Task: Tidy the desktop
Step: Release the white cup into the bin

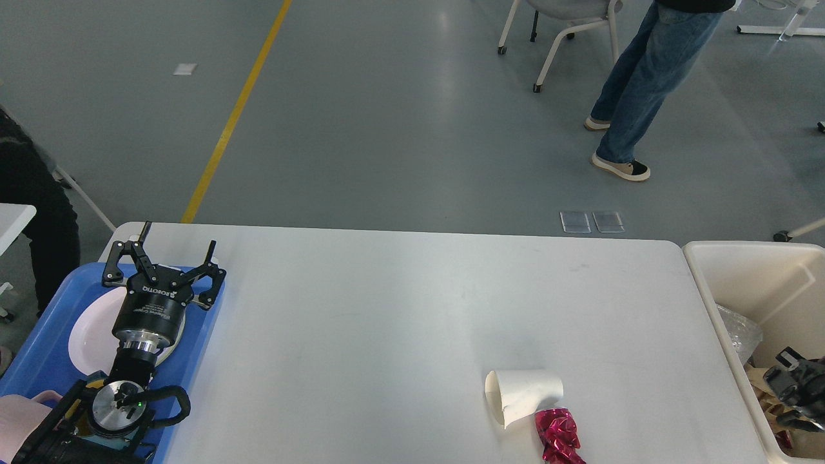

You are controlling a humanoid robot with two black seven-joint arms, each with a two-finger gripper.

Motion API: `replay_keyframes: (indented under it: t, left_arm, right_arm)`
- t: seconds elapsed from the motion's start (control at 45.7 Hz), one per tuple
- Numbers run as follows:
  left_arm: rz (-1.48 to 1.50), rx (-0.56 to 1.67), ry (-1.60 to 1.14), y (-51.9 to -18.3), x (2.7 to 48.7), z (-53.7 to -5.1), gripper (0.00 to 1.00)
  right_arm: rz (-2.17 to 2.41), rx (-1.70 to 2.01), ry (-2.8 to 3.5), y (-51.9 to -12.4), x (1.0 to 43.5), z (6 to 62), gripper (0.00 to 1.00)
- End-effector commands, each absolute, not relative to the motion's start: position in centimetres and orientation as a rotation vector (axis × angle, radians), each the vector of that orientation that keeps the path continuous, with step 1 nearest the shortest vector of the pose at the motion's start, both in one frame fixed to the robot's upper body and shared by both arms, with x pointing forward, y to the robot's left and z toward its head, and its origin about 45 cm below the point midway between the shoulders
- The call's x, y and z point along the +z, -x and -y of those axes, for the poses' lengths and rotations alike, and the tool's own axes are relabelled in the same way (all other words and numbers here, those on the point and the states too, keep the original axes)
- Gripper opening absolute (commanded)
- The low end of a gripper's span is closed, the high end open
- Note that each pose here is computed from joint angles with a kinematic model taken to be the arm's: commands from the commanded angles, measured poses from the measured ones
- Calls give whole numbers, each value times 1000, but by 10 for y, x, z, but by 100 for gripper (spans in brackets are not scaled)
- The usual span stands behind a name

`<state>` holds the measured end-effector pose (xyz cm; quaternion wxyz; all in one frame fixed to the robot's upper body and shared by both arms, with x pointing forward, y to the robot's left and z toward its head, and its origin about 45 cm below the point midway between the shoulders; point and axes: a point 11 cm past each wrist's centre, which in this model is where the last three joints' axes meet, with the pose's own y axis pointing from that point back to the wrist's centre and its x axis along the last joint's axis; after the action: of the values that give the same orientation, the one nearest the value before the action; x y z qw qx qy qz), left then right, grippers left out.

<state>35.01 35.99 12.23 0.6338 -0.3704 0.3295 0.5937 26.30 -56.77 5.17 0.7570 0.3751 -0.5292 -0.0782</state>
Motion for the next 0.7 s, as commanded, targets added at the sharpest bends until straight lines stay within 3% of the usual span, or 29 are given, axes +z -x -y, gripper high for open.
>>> replay_keyframes:
  t: [0.0, 0.263, 0.306, 0.372, 0.394, 0.679]
  left_arm:
    - [-754, 1358, 847, -350, 122, -360, 96]
    - [-754, 1359, 846, -350, 122, -360, 97]
    - [-754, 1357, 847, -350, 122, -360, 97]
    - [-754, 1357, 847, -350, 122, -360, 96]
    - [-754, 1357, 847, -350, 122, -360, 96]
    - [-754, 1357, 847, -350, 122, -360, 97]
  right_arm:
    - [1147, -132, -804, -255, 39, 560, 0]
    - [1150, -134, -809, -257, 38, 557, 0]
    - [1156, -130, -809, -259, 40, 557, 29]
    - [1160, -129, -809, -262, 42, 557, 92]
    - [1161, -129, -812, -263, 43, 557, 100]
    - [1161, -138, -826, -267, 42, 552, 100]
